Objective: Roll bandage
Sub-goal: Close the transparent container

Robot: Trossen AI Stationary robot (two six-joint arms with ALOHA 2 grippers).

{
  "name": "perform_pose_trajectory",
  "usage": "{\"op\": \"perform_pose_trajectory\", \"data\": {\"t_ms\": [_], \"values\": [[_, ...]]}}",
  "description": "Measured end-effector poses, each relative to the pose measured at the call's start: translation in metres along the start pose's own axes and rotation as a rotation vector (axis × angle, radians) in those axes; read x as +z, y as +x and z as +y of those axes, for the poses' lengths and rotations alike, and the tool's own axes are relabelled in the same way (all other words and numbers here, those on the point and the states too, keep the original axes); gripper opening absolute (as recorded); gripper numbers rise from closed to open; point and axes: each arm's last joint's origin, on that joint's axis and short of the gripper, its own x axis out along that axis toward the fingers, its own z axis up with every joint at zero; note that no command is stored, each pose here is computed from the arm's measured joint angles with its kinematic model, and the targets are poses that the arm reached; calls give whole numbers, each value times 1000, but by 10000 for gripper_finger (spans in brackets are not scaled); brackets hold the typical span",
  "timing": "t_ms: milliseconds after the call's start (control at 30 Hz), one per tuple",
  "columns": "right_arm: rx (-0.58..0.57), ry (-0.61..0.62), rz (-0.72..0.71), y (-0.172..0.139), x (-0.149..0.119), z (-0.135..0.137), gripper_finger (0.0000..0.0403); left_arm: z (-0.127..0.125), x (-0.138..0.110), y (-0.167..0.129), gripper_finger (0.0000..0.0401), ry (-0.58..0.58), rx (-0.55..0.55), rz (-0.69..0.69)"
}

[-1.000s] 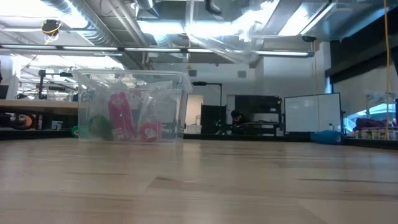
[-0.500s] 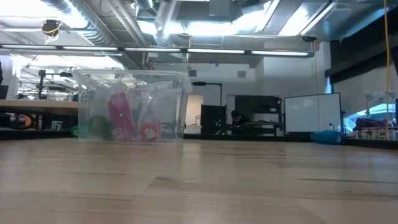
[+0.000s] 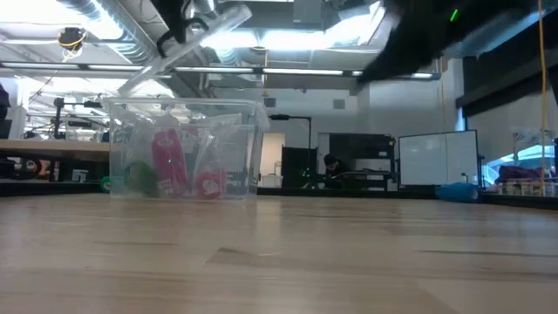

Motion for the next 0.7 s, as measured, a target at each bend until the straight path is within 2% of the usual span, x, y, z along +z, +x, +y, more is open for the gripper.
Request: {"op": "perform_pose_trajectory", "data": {"t_ms": [133, 267, 400, 500, 700], "values": [[25, 32, 18, 37, -21, -12, 115, -4, 6, 6, 21, 82, -143, -15], [74, 74, 22, 69, -36, -17, 115, -8, 8, 7, 21, 56, -236, -25], [105, 87, -39, 94, -43, -12, 115, -4, 7, 10, 21, 93, -217, -22], [109, 94, -68, 111, -49, -8, 115, 3, 9, 17, 21, 75, -213, 3], [93, 115, -99, 135, -46, -5, 115, 15, 7, 27, 21, 79, -223, 30]]}}
